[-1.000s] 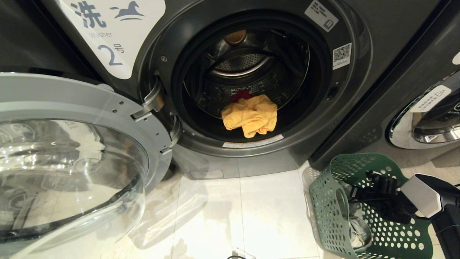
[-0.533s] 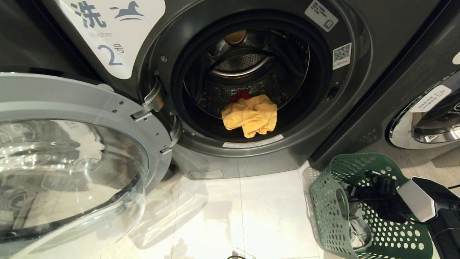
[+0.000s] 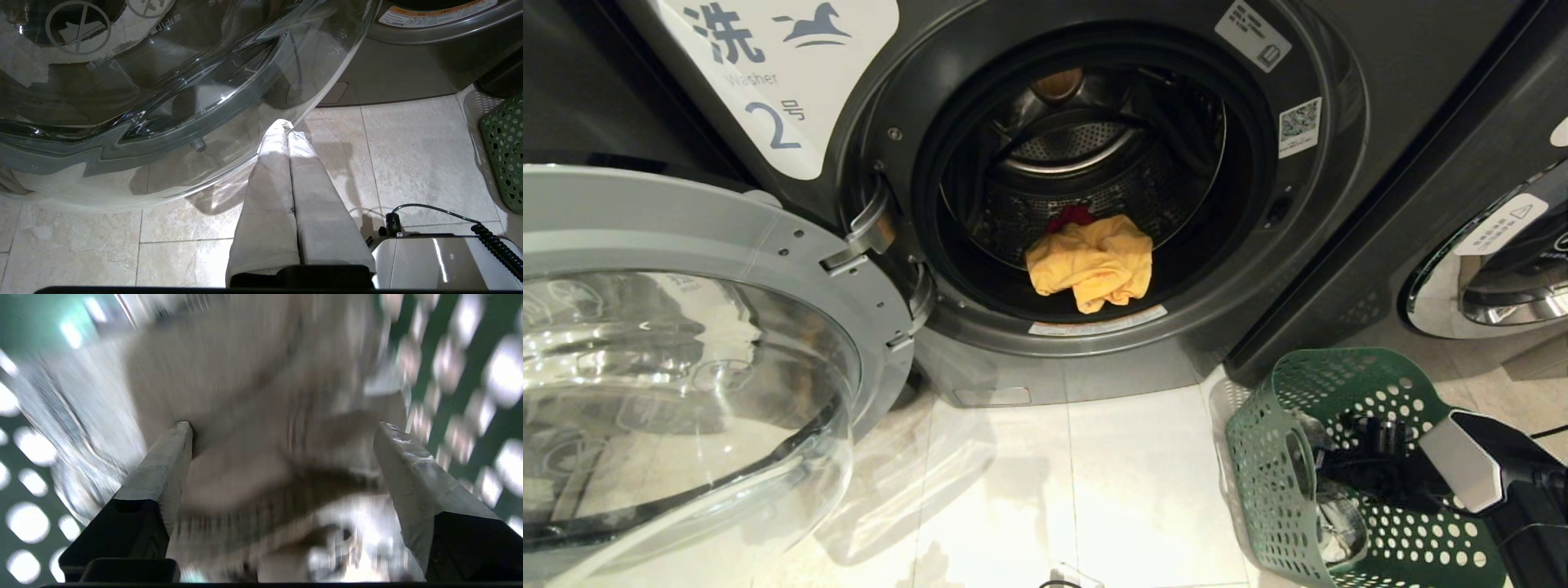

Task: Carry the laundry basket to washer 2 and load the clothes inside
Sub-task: Place the clothes into the washing machine

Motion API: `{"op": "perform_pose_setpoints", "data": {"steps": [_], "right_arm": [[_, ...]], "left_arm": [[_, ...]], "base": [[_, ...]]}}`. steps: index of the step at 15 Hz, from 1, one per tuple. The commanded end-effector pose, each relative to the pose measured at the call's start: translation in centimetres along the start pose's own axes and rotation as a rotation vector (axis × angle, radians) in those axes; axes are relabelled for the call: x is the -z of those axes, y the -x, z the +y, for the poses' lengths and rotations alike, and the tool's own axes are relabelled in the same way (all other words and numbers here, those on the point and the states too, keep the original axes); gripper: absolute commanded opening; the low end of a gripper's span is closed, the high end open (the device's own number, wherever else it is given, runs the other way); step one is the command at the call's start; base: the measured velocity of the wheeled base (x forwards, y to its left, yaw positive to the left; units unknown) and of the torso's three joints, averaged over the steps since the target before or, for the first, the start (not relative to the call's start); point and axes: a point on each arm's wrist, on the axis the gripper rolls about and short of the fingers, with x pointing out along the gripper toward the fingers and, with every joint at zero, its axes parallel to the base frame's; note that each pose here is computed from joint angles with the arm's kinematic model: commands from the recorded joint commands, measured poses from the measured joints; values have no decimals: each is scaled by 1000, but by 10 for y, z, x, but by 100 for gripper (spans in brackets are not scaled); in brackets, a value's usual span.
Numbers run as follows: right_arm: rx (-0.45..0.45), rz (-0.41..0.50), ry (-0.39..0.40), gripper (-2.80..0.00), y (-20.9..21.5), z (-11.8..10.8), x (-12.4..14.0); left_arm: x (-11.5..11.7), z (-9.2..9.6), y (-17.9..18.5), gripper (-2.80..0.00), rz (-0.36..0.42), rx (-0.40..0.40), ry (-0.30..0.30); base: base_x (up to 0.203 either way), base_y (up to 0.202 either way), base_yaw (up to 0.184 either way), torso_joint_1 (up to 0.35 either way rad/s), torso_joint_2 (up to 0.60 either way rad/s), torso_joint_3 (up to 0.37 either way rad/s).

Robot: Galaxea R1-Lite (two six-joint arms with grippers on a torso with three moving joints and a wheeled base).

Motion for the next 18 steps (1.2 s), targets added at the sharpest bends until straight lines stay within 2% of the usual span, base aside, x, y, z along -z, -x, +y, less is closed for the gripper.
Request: {"op": "perform_pose_setpoints", "data": {"steps": [1,3,5,7,9,12,15,16,18], "right_arm": [[27,98,20,0,1,-2,15],[73,163,69,0,4,-6,30],[87,199,70,0,6,-8,40],[145,226,79,0,9,-13,48],[151,244,76,0,13,-13,51],[148,205,71,0,15,-11,44],[137,129,77,0,14,-10,35],[132,110,83,-280,13,-9,33],[131,116,87,-280,13,-9,35]], "left_arm": [[0,0,0,-280,0,-1,0],[0,0,0,-280,1,0,0],[0,0,0,-280,0,0,0],[0,0,0,-280,0,0,0],[0,0,0,-280,0,0,0],[0,0,0,-280,0,0,0],[0,0,0,-280,0,0,0],[0,0,0,-280,1,0,0],[0,0,0,-280,0,-1,0]], "base": [[0,0,0,0,0,0],[0,0,0,0,0,0],[0,0,0,0,0,0],[0,0,0,0,0,0],[0,0,0,0,0,0],[0,0,0,0,0,0],[0,0,0,0,0,0],[0,0,0,0,0,0],[0,0,0,0,0,0]]}}
